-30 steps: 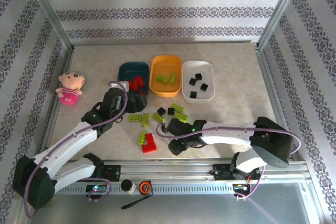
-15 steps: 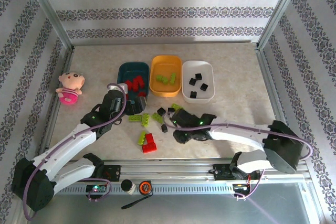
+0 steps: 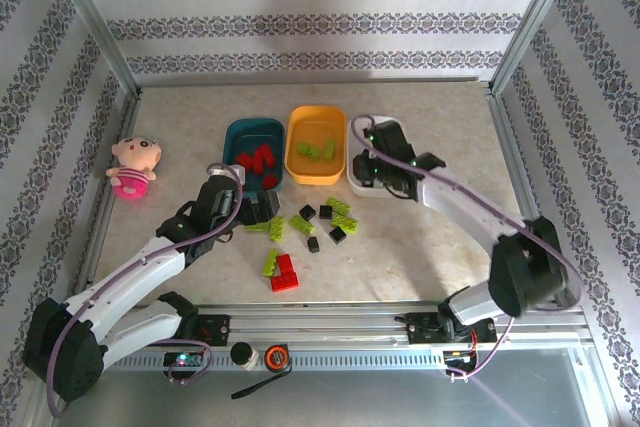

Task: Sort the legos into containers by color
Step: Place the lego in the container, then pick up the lego from the bottom-center of the table.

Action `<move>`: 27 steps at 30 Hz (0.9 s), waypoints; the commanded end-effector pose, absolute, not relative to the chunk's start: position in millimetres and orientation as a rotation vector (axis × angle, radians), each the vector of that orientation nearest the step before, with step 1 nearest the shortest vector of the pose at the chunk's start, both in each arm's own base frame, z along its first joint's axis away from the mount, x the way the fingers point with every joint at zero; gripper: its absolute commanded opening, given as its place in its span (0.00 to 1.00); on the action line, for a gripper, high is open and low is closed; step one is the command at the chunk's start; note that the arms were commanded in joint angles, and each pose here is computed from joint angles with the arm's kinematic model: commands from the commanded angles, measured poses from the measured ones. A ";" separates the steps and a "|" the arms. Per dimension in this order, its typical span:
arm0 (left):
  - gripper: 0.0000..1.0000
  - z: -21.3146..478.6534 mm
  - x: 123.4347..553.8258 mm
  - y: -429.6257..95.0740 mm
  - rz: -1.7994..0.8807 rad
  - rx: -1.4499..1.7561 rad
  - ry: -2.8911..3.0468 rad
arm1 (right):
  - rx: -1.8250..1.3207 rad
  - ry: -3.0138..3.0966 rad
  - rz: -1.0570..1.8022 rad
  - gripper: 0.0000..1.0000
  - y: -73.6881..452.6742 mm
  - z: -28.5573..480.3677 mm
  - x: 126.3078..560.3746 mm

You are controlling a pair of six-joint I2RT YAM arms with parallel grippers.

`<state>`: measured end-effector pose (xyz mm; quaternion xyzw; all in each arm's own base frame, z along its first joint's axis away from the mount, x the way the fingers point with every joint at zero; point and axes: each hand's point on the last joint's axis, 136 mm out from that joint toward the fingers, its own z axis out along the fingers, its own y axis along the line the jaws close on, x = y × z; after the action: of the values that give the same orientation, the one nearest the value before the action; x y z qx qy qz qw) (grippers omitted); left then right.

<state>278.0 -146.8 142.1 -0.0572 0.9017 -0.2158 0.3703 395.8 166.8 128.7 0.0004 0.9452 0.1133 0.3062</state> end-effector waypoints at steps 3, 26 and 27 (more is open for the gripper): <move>1.00 138.9 275.9 -149.5 -0.597 -0.159 2.316 | 0.154 2.559 0.253 0.37 148.9 99.0 417.4; 1.00 124.8 264.1 -139.6 -0.573 -0.194 2.343 | -0.455 2.571 0.520 0.74 244.8 128.3 278.1; 1.00 123.9 263.7 -139.2 -0.571 -0.196 2.343 | -0.495 2.601 0.525 0.74 249.5 120.9 264.7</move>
<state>264.8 -146.0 126.6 -0.0609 0.9067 -0.2266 0.3505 303.6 245.8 146.7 -0.1341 0.9294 0.1952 0.2832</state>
